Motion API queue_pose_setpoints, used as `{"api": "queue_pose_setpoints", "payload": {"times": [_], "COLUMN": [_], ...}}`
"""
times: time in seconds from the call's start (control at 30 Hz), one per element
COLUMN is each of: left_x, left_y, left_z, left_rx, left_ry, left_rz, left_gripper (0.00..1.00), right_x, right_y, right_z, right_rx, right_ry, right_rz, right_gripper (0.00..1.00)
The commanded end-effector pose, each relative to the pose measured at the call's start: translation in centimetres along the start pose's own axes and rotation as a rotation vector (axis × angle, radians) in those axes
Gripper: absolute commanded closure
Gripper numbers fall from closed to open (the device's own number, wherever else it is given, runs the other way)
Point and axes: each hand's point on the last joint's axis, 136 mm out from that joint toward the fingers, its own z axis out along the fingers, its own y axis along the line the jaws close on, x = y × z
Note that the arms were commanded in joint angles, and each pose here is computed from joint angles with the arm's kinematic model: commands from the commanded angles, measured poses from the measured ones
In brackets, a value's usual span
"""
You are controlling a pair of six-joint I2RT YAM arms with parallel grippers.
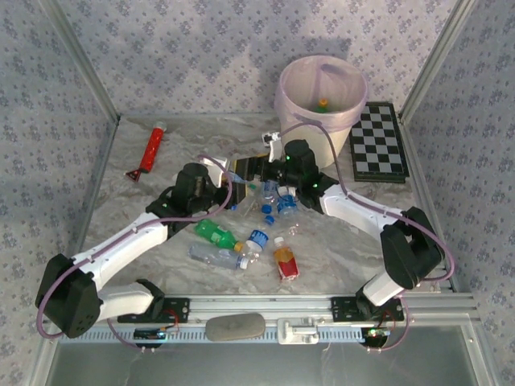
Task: Put the plastic bottles in the bin
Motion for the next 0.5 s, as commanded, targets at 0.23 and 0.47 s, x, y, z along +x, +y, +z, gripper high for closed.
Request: {"api": "queue_pose_setpoints", "payload": {"times": [0.23, 0.47], "left_x": [-2.8, -3.1], "left_y": [-3.2, -2.1], "left_z": [-0.7, -1.1], "left_rx": [0.13, 0.073], "left_ry": [-0.086, -0.118], "left_rz": [0.048, 0.029], "left_gripper": [0.52, 0.22], "right_x": [-0.5, -0.8], "right_y": [0.7, 0.2], "right_z": [0.7, 0.3], "right_rx": [-0.04, -0.019], "right_ry": [0.009, -0.001], "right_rz": [0.016, 0.013], "right_gripper": [0.35, 0.54]}}
